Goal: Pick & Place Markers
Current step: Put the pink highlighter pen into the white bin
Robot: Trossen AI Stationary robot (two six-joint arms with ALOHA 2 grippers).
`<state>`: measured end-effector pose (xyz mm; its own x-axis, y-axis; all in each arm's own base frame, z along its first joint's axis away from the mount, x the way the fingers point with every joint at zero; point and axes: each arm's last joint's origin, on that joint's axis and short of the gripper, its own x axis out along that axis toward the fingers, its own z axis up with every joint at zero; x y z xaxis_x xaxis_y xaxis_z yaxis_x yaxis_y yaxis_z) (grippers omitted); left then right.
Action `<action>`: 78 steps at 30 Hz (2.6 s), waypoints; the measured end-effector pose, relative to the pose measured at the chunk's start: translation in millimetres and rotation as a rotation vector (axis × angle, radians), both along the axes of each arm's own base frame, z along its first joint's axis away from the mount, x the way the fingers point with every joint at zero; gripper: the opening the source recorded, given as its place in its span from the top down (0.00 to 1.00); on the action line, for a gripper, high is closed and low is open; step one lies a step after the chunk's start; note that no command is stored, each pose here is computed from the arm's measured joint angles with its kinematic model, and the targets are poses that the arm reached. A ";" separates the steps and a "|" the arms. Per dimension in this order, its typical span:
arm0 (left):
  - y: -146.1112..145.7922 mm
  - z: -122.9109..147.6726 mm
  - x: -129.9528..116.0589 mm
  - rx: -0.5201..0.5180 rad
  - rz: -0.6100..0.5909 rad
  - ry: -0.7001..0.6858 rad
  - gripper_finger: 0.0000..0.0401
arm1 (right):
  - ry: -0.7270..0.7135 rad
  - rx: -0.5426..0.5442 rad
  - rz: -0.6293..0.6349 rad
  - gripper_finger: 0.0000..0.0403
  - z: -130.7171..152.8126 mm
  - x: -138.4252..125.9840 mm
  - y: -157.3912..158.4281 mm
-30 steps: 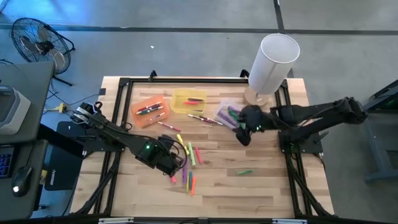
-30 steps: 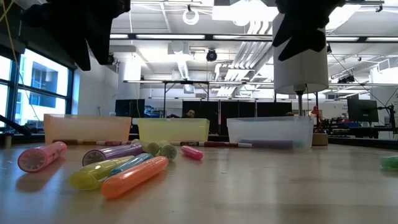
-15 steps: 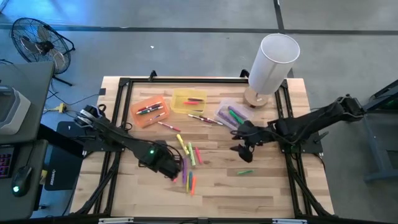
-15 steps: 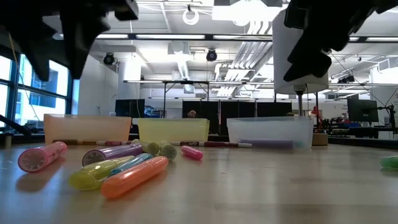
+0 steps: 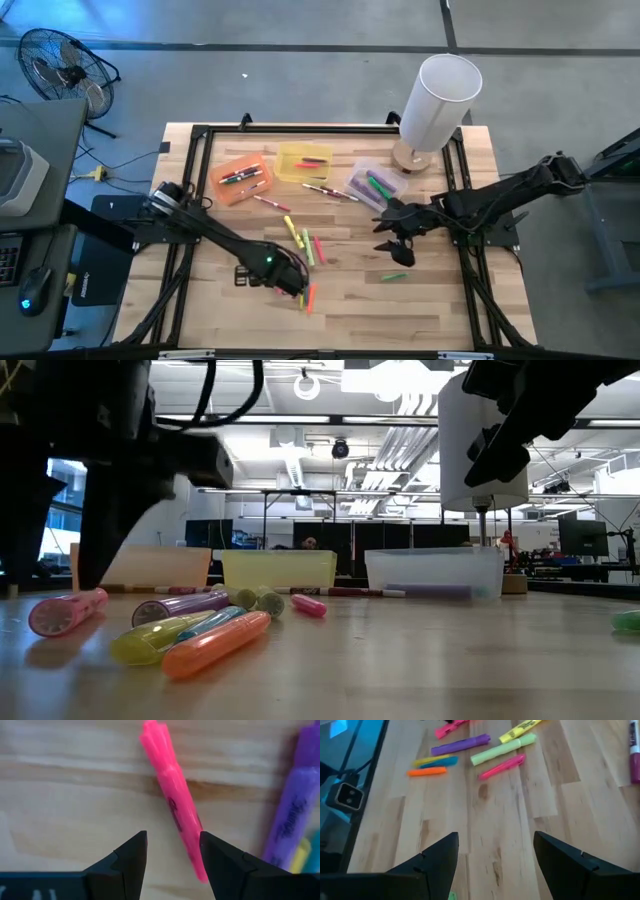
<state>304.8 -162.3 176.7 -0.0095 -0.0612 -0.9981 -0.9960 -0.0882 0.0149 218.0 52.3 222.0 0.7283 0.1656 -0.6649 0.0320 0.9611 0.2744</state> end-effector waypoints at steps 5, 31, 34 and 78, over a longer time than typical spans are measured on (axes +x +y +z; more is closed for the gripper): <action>-3.9 -15.4 7.3 -0.011 0.001 0.000 0.56 | -0.005 -0.009 0.018 0.39 0.2 0.1 0.2; 27.2 5.4 28.0 -0.057 -0.288 -0.105 0.87 | 0.001 -0.021 0.065 0.39 -0.6 -2.4 7.6; 35.3 25.7 22.8 0.007 -0.340 -0.157 0.87 | -0.006 -0.054 0.047 0.39 -0.5 -2.4 7.6; 271.4 81.9 113.4 0.835 -1.622 -0.623 0.84 | -0.147 0.197 -0.752 0.39 1.8 4.7 -14.9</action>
